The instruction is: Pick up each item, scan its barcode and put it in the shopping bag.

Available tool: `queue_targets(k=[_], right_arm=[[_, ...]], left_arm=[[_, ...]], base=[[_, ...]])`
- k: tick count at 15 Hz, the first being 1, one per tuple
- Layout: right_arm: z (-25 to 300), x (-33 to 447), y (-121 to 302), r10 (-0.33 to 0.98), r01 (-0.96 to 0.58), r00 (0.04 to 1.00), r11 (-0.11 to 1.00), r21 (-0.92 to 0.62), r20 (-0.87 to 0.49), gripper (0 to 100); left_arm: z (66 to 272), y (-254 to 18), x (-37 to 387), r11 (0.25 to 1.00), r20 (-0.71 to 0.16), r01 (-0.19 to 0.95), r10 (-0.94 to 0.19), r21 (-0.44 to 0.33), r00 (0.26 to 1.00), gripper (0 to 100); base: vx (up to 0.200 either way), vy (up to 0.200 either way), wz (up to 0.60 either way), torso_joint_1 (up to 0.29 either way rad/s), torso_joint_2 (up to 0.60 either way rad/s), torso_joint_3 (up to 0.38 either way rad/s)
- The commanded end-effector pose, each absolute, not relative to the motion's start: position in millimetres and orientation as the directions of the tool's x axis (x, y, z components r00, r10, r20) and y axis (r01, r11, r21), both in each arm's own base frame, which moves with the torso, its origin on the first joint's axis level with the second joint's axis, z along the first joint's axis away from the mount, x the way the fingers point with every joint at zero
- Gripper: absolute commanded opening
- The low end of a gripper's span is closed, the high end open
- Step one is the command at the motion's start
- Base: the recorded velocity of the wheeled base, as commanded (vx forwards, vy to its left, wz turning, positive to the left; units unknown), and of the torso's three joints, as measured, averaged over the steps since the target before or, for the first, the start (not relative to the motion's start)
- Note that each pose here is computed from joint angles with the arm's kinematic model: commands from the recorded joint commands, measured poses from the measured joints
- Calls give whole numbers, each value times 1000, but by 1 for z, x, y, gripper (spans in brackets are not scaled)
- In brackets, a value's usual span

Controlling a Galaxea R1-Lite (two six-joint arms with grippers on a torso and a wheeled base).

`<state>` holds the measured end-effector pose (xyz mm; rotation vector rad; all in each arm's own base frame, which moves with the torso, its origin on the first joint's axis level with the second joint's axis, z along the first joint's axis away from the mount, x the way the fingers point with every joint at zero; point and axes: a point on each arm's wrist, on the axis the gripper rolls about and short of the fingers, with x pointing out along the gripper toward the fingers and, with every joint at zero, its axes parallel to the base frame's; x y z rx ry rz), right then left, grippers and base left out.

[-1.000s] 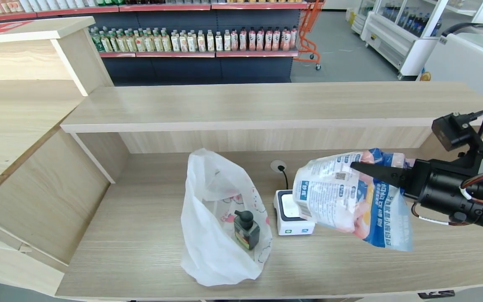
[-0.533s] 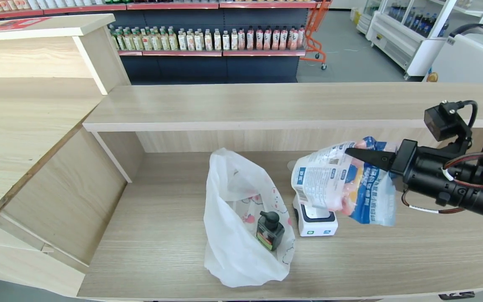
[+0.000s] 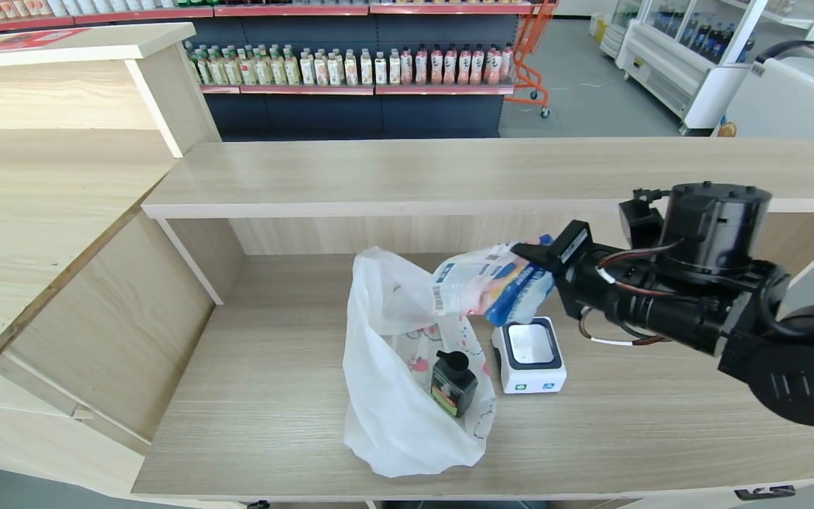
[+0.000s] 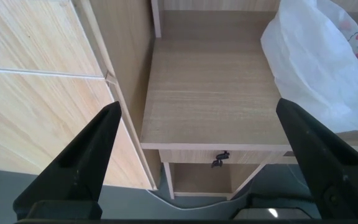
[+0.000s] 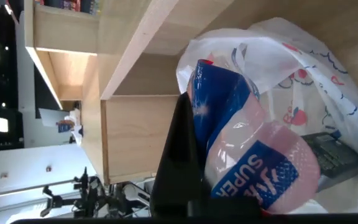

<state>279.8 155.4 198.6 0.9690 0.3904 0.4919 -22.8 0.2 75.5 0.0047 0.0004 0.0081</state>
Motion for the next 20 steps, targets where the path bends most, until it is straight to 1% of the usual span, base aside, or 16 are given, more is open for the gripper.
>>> queue_targets(k=[1,3,5,10,15,20], right_arm=[[174,289,177,581,-178,797,486,855,-164,0],[169,298,185,584,-153,793,462,874,-170,0],[165,315,194,577,-116,801,409,905,-158,0],[151,341,207,566,-84,808,382,920,-162,0],[134,353,211,560,-70,807,407,911,-189,0],[117,356,223,577,-100,793,438,893,-195,0]], left_arm=[[75,0,-23,1000,0,-9,9,5,1000,100],[75,0,-23,1000,0,-9,9,5,1000,100],[75,0,-23,1000,0,-8,8,5,1000,100],[75,0,-23,1000,0,-8,8,5,1000,100],[75,0,-23,1000,0,-9,9,5,1000,100],[75,0,-23,1000,0,-9,9,5,1000,100]], base=[[0,0,0,0,0,0],[0,0,0,0,0,0],[0,0,0,0,0,0],[0,0,0,0,0,0],[0,0,0,0,0,0],[0,0,0,0,0,0]])
